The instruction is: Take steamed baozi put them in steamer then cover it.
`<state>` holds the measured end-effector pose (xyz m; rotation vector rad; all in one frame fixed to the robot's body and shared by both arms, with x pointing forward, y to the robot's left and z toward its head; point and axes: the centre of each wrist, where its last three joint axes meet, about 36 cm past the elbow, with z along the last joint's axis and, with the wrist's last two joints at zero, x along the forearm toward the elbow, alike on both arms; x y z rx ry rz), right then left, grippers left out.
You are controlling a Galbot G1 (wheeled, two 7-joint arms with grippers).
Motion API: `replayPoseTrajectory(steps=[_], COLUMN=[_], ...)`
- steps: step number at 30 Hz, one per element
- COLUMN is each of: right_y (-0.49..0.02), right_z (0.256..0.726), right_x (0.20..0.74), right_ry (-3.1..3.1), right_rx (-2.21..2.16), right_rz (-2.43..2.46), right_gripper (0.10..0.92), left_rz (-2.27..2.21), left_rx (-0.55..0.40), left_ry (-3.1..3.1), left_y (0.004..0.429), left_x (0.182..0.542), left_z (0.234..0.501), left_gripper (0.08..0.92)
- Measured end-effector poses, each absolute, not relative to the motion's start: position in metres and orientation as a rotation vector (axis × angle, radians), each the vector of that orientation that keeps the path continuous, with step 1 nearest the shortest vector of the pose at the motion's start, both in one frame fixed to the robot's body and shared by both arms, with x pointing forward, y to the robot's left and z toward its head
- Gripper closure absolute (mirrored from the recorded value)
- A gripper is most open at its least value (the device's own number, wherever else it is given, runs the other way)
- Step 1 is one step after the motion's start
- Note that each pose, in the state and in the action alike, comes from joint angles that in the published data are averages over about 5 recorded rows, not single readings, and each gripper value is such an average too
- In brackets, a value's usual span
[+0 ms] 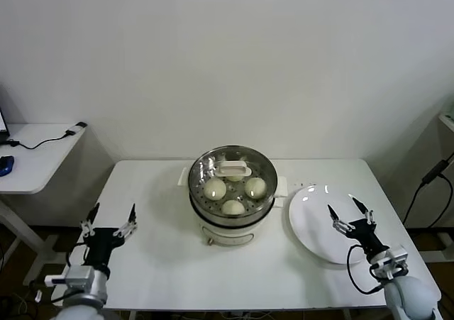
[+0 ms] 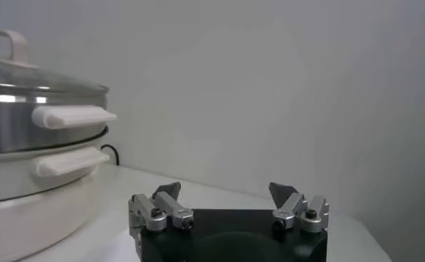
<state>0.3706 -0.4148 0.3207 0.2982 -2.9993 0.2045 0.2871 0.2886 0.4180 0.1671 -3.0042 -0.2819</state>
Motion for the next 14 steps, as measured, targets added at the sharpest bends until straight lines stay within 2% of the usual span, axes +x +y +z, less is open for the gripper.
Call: replayPoseTrajectory(steps=[14], right_y=[-0.421], right_z=[0.322], right_x=[0.358], right_ry=[-3.002], right_rx=[0.276], right_rz=[0.166], right_gripper=[0.2], left_rz=[-0.259], left_rx=[0.179], left_ry=[-3.077], left_y=[0.298], left_x=[0.27], left_z=[0.407], left_gripper=[0.177])
